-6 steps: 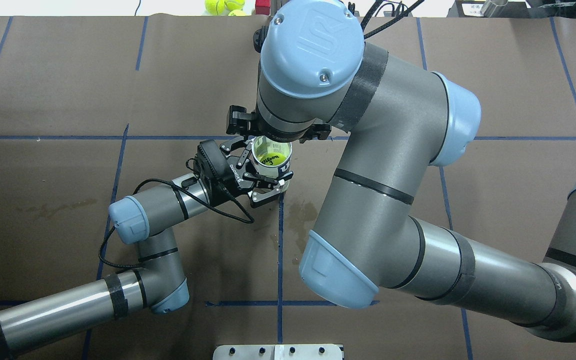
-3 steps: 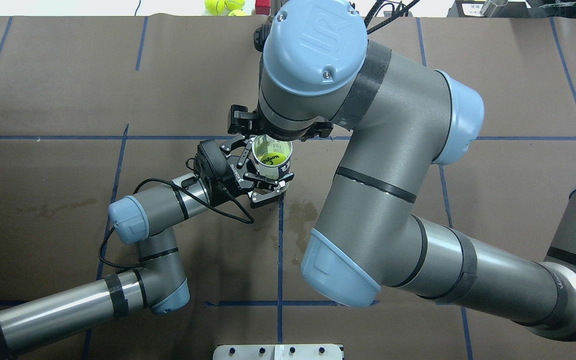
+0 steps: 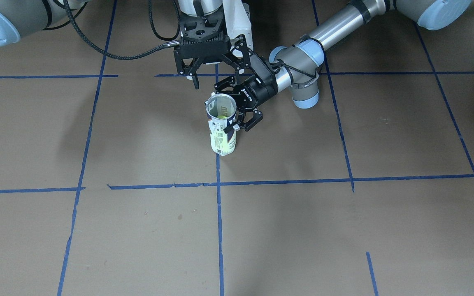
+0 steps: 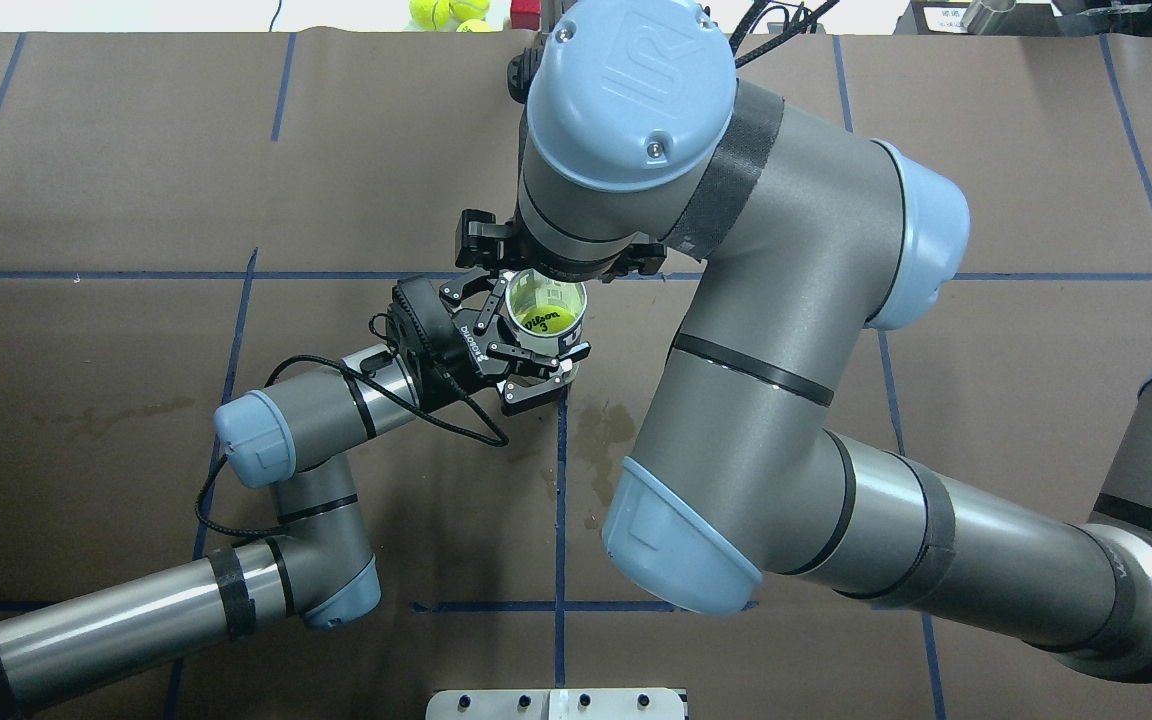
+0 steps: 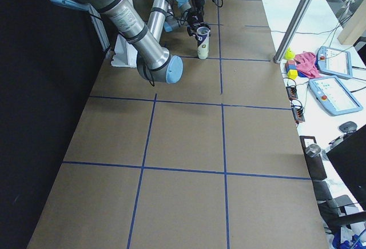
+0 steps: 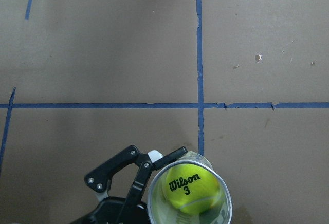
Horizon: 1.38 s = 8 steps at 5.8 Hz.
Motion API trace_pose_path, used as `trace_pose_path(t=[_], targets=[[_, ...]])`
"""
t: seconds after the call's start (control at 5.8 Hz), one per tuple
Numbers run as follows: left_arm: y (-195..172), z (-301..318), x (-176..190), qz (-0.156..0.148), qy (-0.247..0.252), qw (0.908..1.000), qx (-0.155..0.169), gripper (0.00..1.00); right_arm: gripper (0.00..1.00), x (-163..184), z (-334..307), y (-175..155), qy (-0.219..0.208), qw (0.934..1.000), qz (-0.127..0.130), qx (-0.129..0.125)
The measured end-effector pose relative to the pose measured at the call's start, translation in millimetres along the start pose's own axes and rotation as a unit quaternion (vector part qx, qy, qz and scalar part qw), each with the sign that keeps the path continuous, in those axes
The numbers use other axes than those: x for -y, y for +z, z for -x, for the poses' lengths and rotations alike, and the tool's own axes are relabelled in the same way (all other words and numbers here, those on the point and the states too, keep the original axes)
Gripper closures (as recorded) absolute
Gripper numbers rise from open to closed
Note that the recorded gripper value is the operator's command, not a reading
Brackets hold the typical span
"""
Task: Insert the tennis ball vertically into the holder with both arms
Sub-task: 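Lower the ball into the can opening and open the right gripper, then open the left gripper off the can while raising the right gripper away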
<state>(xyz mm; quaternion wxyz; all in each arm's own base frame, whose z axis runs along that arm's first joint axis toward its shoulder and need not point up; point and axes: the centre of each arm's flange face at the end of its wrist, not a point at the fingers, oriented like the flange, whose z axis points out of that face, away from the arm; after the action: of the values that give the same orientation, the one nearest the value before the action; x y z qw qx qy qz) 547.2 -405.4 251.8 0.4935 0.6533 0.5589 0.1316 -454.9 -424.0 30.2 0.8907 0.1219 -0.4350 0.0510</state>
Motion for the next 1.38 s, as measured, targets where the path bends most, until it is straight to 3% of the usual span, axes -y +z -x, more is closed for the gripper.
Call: trace_pose_path(t=[0.86, 1.38], targets=[[-2, 18, 26, -0.02, 0.009, 0.9997, 0.01, 0.0, 0.01, 7, -6, -4, -0.007, 1.0, 0.005, 0.003], [-3, 13, 51, -0.032, 0.007, 0.9994, 0.008, 0.0, 0.01, 46, -39, -33, -0.006, 0.9995, 0.022, 0.021]])
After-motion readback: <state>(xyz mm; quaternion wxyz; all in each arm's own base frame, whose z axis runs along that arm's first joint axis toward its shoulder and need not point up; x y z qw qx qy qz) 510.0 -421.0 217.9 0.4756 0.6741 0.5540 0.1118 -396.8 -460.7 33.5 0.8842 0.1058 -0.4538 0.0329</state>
